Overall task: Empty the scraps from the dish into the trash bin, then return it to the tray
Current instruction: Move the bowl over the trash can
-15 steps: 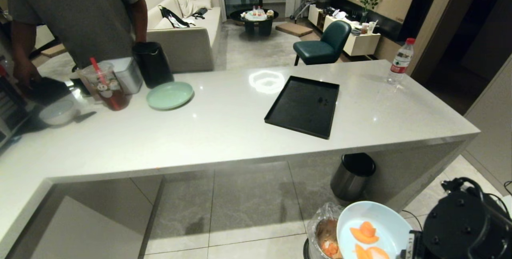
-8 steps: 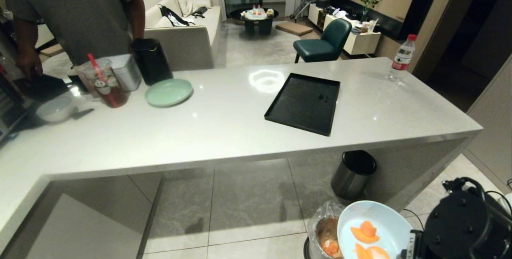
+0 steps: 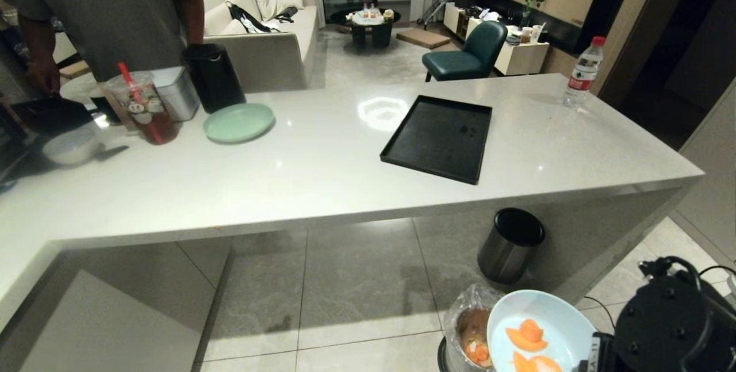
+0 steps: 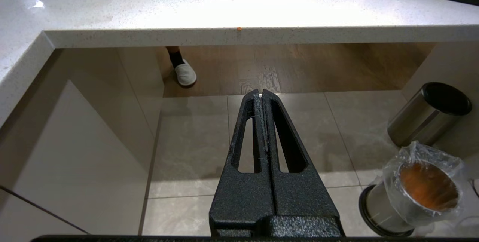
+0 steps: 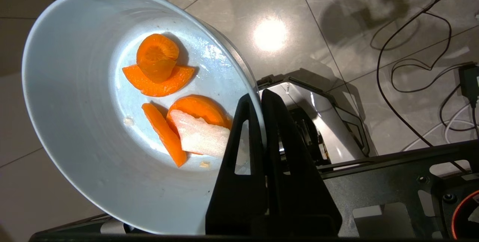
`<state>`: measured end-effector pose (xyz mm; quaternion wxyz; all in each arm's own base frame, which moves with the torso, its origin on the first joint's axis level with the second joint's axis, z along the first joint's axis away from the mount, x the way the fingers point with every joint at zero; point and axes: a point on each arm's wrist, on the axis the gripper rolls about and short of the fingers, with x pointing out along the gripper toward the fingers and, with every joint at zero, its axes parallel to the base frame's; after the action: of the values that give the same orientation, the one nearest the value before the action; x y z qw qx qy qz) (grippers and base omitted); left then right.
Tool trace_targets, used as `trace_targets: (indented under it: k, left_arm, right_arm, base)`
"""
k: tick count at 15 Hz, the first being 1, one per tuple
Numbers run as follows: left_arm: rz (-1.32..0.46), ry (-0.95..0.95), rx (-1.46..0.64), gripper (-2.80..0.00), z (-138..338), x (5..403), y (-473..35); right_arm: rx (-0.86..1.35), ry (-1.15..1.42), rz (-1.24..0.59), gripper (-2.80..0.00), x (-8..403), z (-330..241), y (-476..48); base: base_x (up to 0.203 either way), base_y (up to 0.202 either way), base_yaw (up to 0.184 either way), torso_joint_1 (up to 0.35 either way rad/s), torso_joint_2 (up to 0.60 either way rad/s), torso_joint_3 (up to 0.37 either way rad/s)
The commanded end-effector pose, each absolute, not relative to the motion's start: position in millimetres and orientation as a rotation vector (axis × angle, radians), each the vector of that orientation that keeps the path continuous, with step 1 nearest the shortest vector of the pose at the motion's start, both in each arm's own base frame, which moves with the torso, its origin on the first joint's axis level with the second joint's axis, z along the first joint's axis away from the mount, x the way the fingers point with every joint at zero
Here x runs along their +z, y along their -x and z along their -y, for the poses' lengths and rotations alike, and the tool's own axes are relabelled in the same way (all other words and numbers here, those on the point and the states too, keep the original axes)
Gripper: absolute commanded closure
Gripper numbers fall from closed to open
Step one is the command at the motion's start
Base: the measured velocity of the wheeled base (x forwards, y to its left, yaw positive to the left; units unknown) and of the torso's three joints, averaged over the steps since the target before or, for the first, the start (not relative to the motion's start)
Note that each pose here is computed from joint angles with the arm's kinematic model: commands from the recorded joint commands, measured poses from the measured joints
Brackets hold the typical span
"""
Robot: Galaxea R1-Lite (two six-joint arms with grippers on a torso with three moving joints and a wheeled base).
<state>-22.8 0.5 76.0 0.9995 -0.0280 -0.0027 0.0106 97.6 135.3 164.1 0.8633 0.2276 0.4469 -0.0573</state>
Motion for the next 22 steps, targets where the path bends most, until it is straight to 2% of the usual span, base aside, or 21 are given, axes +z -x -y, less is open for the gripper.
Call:
trace_targets:
  k: [1,9,22]
  left_arm:
    - [0.007,0.057,0.022,0.00,-0.5,76.1,22.8]
    - [0.005,0.057,0.021,0.00,-0.5,76.1,22.7]
    - [0.006,0.057,0.022,0.00,-0.5,76.1,22.7]
  right_arm:
    - [-0.128,-0.479,-0.937,0.00,163.2,-135.3,-97.6]
    - [-0.128,-0.482,-0.936,0.00,163.2,-135.0,-97.4]
    - [-0.134,-0.481,-0.939,0.00,161.9,-133.0,-96.1]
  base:
    - [0.000,0.000,0.000,-0.142,0.34,0.215]
    - [0.000,0.000,0.000,-0.140,0.37,0.224]
    - [0.000,0.000,0.000,-0.154,0.52,0.365]
